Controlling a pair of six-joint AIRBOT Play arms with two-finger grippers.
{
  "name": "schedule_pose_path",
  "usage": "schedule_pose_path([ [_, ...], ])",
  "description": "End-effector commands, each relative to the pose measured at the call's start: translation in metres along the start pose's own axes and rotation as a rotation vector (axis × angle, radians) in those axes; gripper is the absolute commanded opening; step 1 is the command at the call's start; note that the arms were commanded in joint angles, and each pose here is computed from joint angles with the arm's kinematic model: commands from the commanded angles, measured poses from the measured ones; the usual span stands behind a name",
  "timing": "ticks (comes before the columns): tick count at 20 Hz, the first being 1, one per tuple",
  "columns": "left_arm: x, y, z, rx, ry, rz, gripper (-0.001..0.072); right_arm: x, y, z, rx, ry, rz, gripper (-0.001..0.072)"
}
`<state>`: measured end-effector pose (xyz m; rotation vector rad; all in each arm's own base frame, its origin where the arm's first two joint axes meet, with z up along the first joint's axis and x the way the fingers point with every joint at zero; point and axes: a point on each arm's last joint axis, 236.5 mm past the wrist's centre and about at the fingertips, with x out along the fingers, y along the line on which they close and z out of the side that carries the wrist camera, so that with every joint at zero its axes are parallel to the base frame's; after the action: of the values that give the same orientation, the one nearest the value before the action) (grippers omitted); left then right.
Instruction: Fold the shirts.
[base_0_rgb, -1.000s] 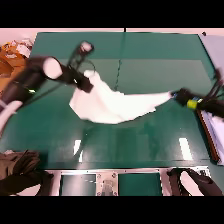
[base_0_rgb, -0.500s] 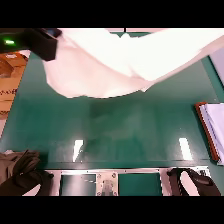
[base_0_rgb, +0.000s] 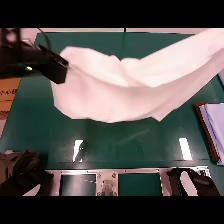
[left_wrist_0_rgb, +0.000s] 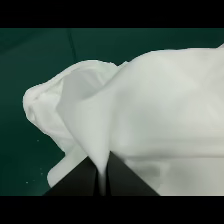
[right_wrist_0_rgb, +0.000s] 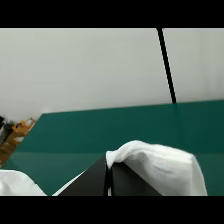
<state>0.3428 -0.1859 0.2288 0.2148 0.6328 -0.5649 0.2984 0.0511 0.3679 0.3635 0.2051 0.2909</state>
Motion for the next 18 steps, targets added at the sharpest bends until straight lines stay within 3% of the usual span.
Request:
schedule_pose_path([
  [1,0.068,-0.009,-0.051,-0.086,0.103,-0.058,0.0029,0.035,-0.053,-0.096,0.161,0.209,-0.060,0.0015],
  [6,0.152,-0.023,-0.129,-0.216,0.287,-0.122,0.0029,0.051,-0.119,-0.277,0.446,0.553,-0.173,0.0015],
  [9,0.180,-0.036,-0.172,-0.276,0.432,-0.167,0.0029,0.042,-0.143,-0.354,0.561,0.668,-0.257,0.0014],
  [10,0.183,-0.038,-0.182,-0.279,0.468,-0.174,0.0084,0.038,-0.147,-0.369,0.578,0.694,-0.274,0.0015],
  [11,0.182,-0.039,-0.184,-0.280,0.483,-0.178,0.0400,0.036,-0.149,-0.379,0.593,0.715,-0.283,0.0015],
  [12,0.179,-0.039,-0.180,-0.301,0.486,-0.176,0.0629,0.035,-0.150,-0.386,0.603,0.733,-0.290,0.0014],
  [15,0.160,-0.030,-0.144,-0.224,0.491,-0.167,0.0651,0.034,-0.153,-0.392,0.609,0.752,-0.301,0.0014],
  [18,0.144,-0.011,-0.064,-0.124,0.322,-0.115,0.0651,0.035,-0.155,-0.391,0.598,0.745,-0.303,0.0015],
])
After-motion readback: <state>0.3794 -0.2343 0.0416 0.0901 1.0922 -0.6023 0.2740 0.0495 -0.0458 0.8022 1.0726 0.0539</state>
